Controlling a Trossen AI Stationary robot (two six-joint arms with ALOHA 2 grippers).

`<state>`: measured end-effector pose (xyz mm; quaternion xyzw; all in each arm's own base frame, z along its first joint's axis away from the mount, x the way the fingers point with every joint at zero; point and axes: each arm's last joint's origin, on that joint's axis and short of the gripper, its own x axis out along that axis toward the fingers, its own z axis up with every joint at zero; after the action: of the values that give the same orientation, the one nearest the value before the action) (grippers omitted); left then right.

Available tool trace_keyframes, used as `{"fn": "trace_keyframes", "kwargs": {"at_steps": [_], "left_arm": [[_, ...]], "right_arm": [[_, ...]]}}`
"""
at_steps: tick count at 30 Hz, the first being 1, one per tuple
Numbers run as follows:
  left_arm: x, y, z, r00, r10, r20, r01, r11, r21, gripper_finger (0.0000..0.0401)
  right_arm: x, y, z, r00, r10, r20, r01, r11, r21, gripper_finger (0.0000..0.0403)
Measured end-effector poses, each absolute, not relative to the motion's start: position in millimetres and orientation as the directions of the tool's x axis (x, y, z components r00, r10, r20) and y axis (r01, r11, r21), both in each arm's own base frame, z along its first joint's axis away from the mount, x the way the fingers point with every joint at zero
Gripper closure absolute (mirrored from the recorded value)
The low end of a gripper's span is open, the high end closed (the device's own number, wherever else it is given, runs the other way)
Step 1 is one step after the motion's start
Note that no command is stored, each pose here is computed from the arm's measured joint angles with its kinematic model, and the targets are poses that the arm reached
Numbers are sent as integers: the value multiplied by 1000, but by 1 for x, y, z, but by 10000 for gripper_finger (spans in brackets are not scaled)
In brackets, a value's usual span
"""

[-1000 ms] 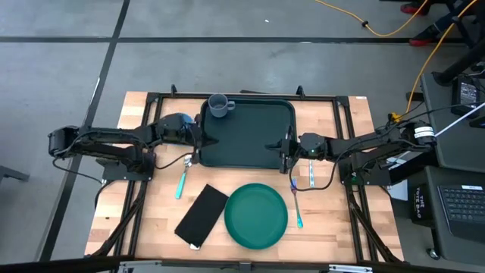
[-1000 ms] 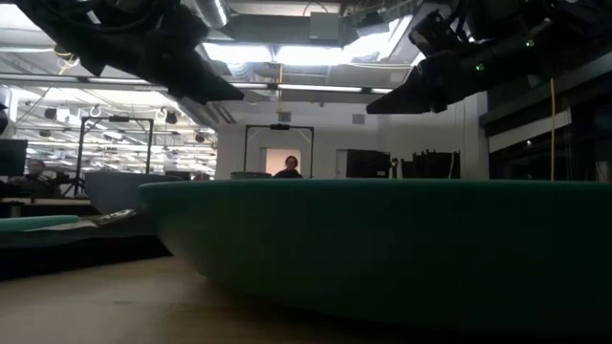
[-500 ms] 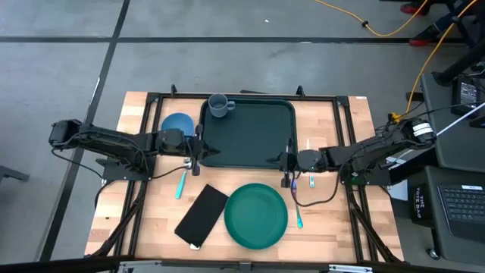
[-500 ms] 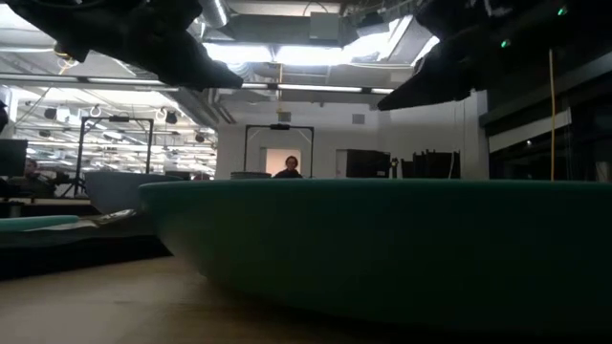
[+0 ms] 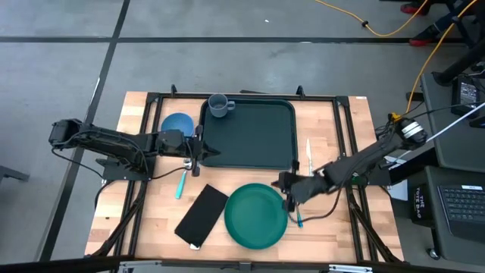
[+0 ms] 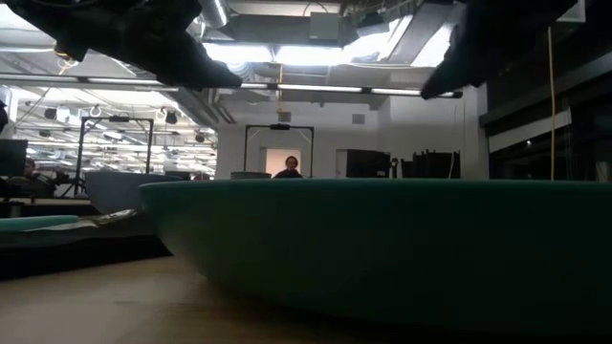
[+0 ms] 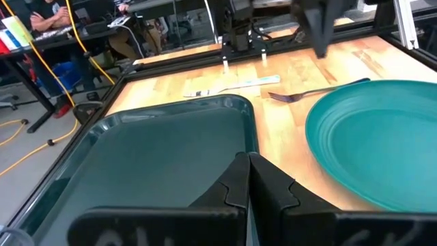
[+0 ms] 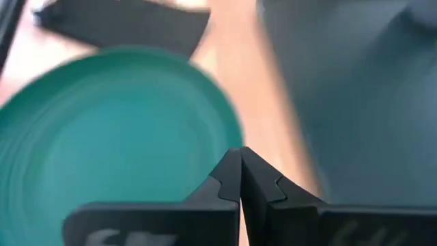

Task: Set up tray
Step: Put the green plate on the black tray to the bottom of the blue mug

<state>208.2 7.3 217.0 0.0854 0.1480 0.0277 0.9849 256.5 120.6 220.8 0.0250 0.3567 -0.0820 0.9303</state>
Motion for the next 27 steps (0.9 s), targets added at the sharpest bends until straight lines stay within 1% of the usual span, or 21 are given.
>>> {"fn": "trace_keyframes", "kwargs": {"at_steps": [5,10,13,16,19,27], "left_arm": [[208,7,217,955,79,-286,-29,984,174,398],[208,7,217,954,78,-291,-28,984,174,400],[208,7,216,952,78,-295,-27,984,174,398],[208,7,216,952,78,-297,-26,984,174,396],[208,7,216,951,78,-298,-25,984,175,396],[208,7,216,951,77,-298,-25,984,175,395]], "right_arm": [[265,148,216,631,-139,-763,222,975,6,401],[268,172,224,516,-115,-849,328,942,72,400],[268,183,228,452,-78,-889,400,908,123,399],[265,191,228,409,-48,-911,456,876,158,396],[262,196,225,397,-43,-917,499,849,176,396],[251,197,211,325,-35,-945,617,766,184,393]]}}
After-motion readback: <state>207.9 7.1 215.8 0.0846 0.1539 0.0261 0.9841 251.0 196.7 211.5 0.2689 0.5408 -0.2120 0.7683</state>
